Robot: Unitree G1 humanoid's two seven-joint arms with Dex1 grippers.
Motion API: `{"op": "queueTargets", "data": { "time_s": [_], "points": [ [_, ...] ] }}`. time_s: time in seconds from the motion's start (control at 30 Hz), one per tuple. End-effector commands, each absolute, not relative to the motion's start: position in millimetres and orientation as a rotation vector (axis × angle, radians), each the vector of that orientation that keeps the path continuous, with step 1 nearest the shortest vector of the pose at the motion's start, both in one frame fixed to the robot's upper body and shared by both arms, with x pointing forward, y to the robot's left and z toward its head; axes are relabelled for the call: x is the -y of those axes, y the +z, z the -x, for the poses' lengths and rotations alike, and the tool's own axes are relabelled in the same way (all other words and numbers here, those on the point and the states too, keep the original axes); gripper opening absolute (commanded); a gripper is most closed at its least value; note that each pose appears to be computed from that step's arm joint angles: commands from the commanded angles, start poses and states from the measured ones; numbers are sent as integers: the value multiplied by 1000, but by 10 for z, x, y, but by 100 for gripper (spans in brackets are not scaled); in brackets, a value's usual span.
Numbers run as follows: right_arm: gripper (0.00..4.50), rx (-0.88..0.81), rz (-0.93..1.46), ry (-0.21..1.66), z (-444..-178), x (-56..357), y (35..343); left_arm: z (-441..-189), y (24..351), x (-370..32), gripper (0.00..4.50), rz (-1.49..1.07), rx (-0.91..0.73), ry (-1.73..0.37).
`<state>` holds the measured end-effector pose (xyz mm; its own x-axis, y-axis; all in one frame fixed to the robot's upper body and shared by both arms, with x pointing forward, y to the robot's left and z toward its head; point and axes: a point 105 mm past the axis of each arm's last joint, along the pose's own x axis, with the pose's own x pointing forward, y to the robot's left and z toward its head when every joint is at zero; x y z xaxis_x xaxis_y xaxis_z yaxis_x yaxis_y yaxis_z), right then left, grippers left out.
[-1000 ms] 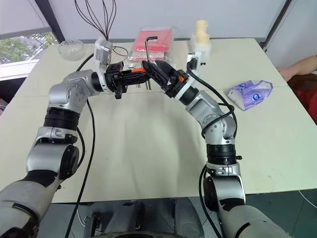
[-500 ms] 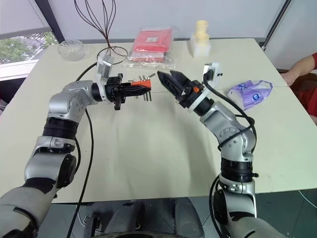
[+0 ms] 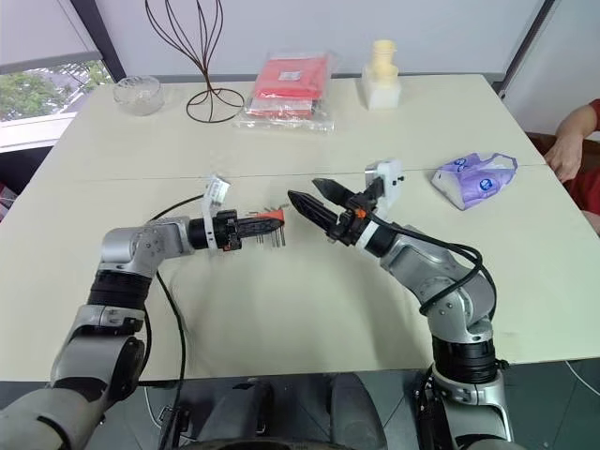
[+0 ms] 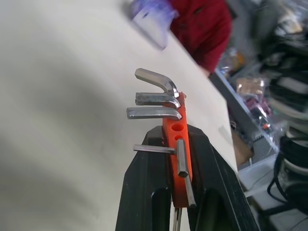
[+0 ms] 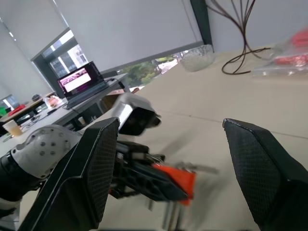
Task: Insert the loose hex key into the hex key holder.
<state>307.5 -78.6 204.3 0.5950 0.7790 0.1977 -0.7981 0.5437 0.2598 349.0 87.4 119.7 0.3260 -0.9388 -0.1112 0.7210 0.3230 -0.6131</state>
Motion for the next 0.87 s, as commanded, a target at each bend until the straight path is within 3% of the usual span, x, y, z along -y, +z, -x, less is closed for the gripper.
{"op": "queueTargets", "data": {
  "time_s": [0.03, 0.27, 0.33, 0.5, 0.63, 0.87],
  "points": [
    [360, 120, -331, 937, -3075, 769, 2153, -3536, 969, -943, 43, 529, -579, -1023],
    [362, 128, -335, 933, -3079, 753, 2157, -3488, 820, -1017, 371, 546, -649, -933],
    [362, 121, -336, 936, -3070, 747, 2140, -3531, 788, -1134, 440, 500, -647, -862],
    [362, 105, -333, 924, -3043, 798, 2101, -3618, 766, -1606, 440, 276, -581, -624],
    [362, 91, -339, 907, -3029, 846, 2060, -3497, 907, -1877, 440, 15, -490, -549],
    [362, 70, -346, 887, -3044, 869, 1975, -3386, 1566, -1902, 440, 127, -117, -473]
  ]
}}
